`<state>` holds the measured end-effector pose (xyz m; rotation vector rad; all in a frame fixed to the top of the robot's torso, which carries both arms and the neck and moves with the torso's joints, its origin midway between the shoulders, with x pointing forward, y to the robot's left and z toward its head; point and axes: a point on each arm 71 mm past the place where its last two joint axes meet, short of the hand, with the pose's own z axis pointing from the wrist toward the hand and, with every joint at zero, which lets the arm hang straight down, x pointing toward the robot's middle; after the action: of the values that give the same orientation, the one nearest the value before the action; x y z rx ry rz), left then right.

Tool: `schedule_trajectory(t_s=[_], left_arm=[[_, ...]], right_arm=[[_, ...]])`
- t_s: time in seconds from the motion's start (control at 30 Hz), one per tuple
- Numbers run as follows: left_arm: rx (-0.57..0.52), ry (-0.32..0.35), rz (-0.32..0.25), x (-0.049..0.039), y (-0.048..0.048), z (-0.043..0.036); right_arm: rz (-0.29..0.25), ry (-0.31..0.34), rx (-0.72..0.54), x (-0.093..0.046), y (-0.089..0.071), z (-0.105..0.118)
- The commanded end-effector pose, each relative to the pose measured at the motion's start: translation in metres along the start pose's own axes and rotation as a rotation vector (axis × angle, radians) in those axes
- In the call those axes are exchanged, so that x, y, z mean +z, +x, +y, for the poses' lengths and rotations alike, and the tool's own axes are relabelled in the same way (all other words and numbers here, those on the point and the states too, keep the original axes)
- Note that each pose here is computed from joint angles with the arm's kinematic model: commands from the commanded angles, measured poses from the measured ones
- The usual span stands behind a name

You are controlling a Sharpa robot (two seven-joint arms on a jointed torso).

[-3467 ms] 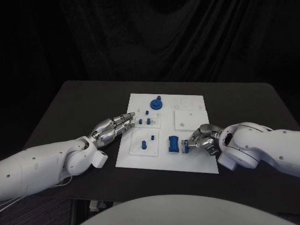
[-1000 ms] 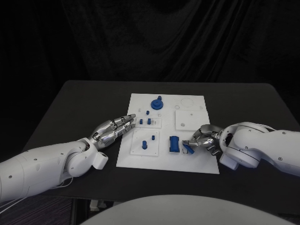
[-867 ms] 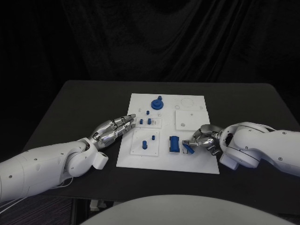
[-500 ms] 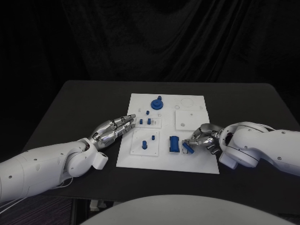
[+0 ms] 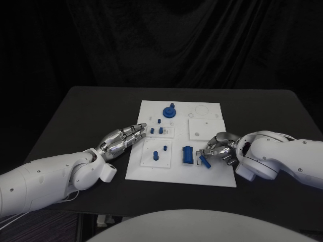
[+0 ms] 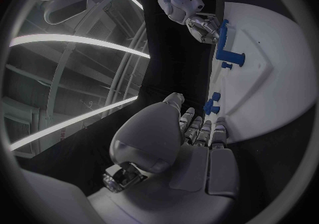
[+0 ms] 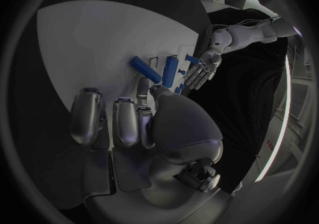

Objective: Assemble the parts on the task board

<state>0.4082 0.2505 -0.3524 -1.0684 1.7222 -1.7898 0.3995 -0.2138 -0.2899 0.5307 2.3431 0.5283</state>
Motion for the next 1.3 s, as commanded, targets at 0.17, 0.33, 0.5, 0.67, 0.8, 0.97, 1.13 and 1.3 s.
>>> schedule_trajectory(t_s=[0.17,0.33,0.5,0.67,0.8,0.97,1.13,1.3], left_arm=[[-0.016,-0.032,0.020,-0.0009,0.0045,0.0071],[-0.016,-0.033,0.020,-0.0010,0.0044,0.0074],[-0.015,-0.033,0.019,-0.0013,0.0041,0.0075],[-0.013,-0.030,0.015,-0.0019,0.0035,0.0072],[-0.012,-0.026,0.012,-0.0026,0.0037,0.0066],[-0.013,-0.020,0.012,-0.0030,0.0048,0.0060],[-0.011,-0.016,0.010,-0.0034,0.0046,0.0057],[-0.011,-0.016,0.009,-0.0039,0.0042,0.0055]], right_arm=[[-0.015,-0.016,0.005,0.000,0.000,0.001],[-0.061,-0.049,0.004,-0.002,-0.005,0.000],[-0.168,-0.115,-0.058,-0.007,-0.014,0.001],[-0.275,-0.187,-0.172,-0.018,-0.020,0.002],[-0.308,-0.218,-0.253,-0.028,-0.020,0.003],[-0.313,-0.222,-0.321,-0.036,-0.017,0.002],[-0.296,-0.188,-0.376,-0.040,-0.016,-0.002],[-0.288,-0.136,-0.485,-0.041,-0.015,-0.006]])
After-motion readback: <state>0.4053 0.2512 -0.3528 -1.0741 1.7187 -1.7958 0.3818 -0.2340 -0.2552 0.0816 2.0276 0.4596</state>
